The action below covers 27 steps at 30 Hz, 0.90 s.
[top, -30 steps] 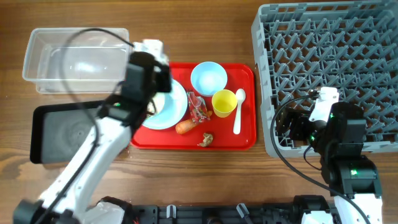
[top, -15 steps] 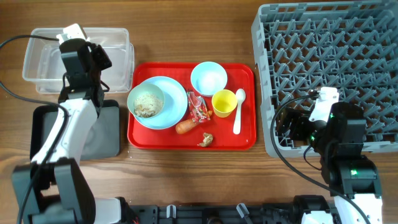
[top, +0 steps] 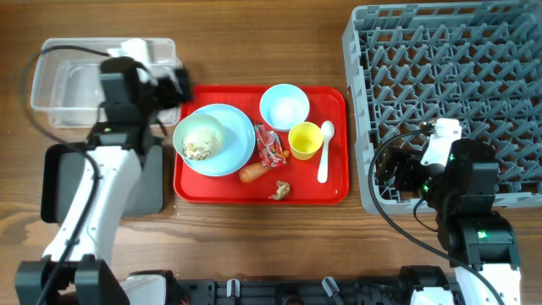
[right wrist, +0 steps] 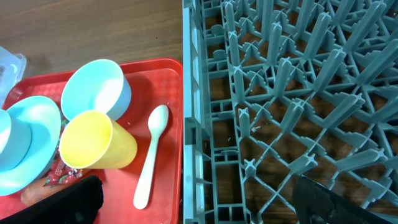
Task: Sort waste into correct bins and load items into the dishwasher rack
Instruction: 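Carry the tissue left into the clear plastic bin and release, then grasp the red candy wrapper on the tray with the left gripper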
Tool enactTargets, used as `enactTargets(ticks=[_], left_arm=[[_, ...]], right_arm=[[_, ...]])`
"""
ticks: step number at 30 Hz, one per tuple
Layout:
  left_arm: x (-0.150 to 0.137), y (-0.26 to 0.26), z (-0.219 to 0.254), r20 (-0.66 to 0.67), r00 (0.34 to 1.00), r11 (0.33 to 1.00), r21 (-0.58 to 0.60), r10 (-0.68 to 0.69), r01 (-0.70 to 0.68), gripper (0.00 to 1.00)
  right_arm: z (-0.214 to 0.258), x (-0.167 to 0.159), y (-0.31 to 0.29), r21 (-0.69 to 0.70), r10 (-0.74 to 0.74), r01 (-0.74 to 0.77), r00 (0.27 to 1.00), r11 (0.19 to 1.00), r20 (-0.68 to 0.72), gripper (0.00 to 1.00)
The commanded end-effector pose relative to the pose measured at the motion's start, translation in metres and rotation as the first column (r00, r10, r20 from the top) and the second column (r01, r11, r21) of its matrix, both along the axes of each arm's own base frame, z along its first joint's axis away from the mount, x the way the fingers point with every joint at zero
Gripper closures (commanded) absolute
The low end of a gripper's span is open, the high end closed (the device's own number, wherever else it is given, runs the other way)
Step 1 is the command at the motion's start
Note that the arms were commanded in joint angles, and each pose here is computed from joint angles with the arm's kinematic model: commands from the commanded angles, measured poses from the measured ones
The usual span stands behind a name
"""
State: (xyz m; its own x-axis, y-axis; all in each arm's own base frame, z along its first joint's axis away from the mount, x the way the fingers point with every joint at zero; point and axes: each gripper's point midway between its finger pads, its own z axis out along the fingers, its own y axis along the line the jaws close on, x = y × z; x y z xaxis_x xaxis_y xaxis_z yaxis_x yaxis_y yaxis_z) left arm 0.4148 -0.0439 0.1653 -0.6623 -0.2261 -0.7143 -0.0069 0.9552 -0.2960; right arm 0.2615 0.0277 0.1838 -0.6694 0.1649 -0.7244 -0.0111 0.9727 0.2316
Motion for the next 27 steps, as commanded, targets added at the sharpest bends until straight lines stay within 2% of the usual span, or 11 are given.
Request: enactTargets(ticks=[1,3,6,8,9,15,20,22,24,26,27], left_arm=[[-0.048,-0.079,-0.024,-0.203,0.963,0.97,-0.196,-0.18,0.14,0.0],[-0.075,-0.102,-0.045,-0.347,0.922,0.965,-0.246,-0.173,0.088,0.0],[-0.098,-0.129,-0.067,-0.46,0.868,0.964,-0.255,-0.187,0.073,0.0],[-0.102,-0.14,-0.077,-0.483,0.854,0.965,-0.251,-0.194,0.077,0.02],[-0.105,-0.15,-0.085,-0.506,0.84,0.964,-0.258,-0.193,0.066,0.11],[-0.113,-0.171,-0.116,-0.577,0.797,0.966,-0.256,-0.181,0.034,0.07],[-0.109,-0.176,-0.137,-0.603,0.78,0.967,-0.253,-0.164,0.008,0.1],[-0.108,-0.177,-0.139,-0.601,0.782,0.967,-0.254,-0.165,0.009,0.2],[-0.107,-0.178,-0.138,-0.596,0.785,0.966,-0.257,-0.167,0.01,0.37],[-0.105,-0.178,-0.137,-0.59,0.789,0.966,-0.26,-0.169,0.012,0.45],[-0.105,-0.178,-0.137,-0.59,0.789,0.966,-0.26,-0.169,0.012,0.51]], right_arm=[[0.013,0.003,0.004,0.005,0.021,-0.022,0.999,1.0,0.032,0.0],[0.013,0.003,0.004,0.005,0.021,-0.022,0.999,1.0,0.032,0.0],[0.013,0.003,0.004,0.005,0.021,-0.022,0.999,1.0,0.033,0.0],[0.013,0.003,0.004,0.005,0.021,-0.022,0.999,1.0,0.032,0.0],[0.013,0.003,0.004,0.005,0.022,-0.022,0.999,1.0,0.032,0.0],[0.013,0.003,0.004,0.006,0.021,-0.022,0.999,1.0,0.031,0.0],[0.013,0.003,0.004,0.006,0.021,-0.022,0.999,1.0,0.031,0.0],[0.013,0.003,0.004,0.005,0.022,-0.022,0.999,1.0,0.031,0.0],[0.013,0.003,0.004,0.005,0.021,-0.022,0.999,1.0,0.031,0.0],[0.013,0.003,0.004,0.005,0.021,-0.021,0.999,1.0,0.031,0.0],[0.013,0.003,0.004,0.005,0.022,-0.022,0.999,1.0,0.031,0.0]])
